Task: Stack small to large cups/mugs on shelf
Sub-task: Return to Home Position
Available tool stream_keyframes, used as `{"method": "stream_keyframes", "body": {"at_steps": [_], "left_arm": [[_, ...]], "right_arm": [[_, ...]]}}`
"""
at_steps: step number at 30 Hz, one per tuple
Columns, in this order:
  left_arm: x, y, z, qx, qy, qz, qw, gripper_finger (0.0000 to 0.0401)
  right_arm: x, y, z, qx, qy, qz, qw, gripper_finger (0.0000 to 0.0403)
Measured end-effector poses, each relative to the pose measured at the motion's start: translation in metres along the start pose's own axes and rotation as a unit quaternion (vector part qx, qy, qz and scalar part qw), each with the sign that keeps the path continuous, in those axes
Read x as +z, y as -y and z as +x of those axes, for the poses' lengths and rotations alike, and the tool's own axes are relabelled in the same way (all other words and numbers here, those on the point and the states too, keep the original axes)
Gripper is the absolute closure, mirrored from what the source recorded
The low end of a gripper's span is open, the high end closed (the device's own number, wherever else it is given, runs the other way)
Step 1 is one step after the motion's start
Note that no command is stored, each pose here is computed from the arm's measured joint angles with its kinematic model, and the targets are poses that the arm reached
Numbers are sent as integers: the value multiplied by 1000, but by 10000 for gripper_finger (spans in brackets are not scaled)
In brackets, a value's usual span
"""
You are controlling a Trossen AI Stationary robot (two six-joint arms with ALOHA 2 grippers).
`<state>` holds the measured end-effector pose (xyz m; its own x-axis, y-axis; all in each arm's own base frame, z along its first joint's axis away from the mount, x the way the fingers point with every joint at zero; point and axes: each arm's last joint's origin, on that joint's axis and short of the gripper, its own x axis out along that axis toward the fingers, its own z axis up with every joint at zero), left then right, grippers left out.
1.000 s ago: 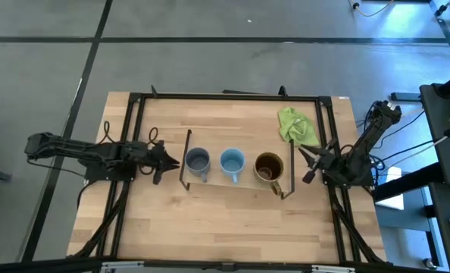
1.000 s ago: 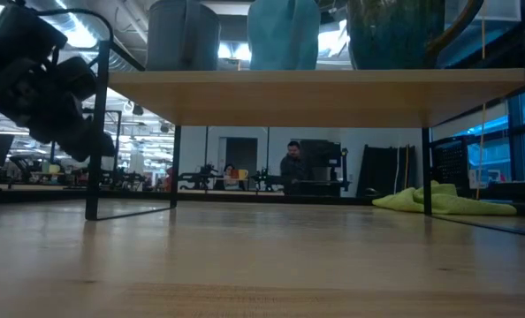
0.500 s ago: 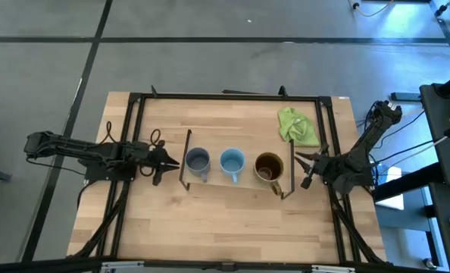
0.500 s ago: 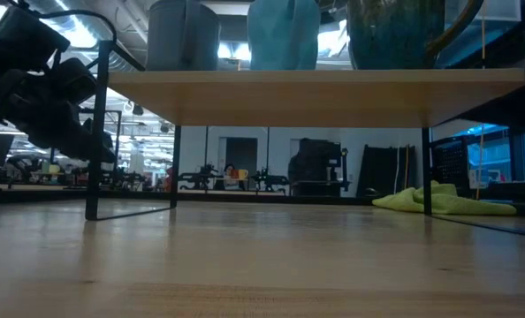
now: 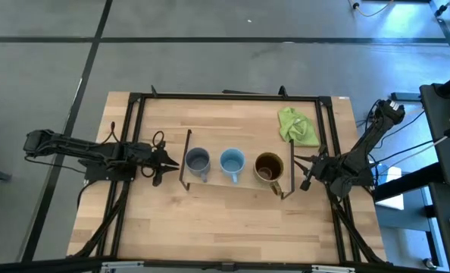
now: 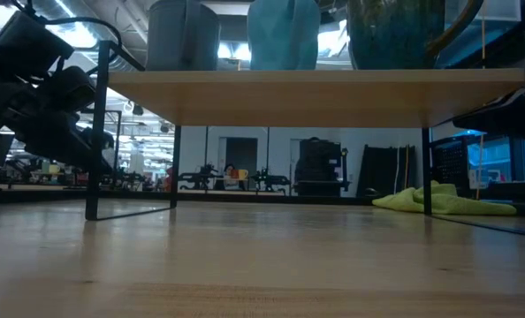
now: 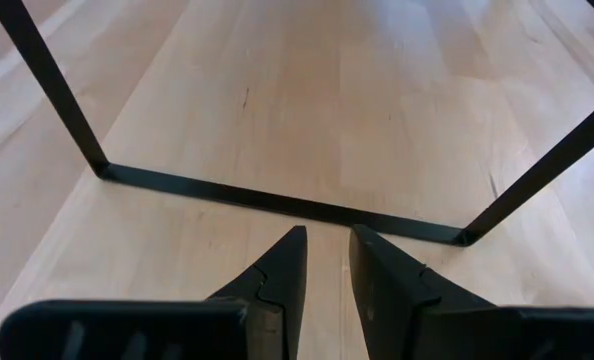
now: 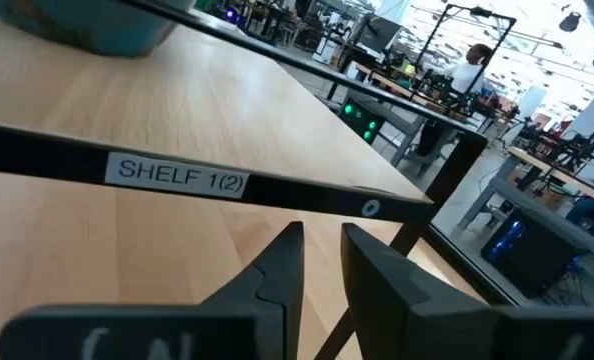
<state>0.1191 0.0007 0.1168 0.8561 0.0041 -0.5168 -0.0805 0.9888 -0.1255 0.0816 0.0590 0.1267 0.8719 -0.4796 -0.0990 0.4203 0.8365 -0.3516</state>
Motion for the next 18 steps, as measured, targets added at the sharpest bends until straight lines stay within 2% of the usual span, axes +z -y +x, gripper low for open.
{"method": "stream_keyframes", "body": {"at_steps": [18], "left_arm": [[0, 0, 0, -1, 3, 0, 1000, 326]], "right_arm": [[0, 0, 0, 0, 0, -1, 1000, 331]]}}
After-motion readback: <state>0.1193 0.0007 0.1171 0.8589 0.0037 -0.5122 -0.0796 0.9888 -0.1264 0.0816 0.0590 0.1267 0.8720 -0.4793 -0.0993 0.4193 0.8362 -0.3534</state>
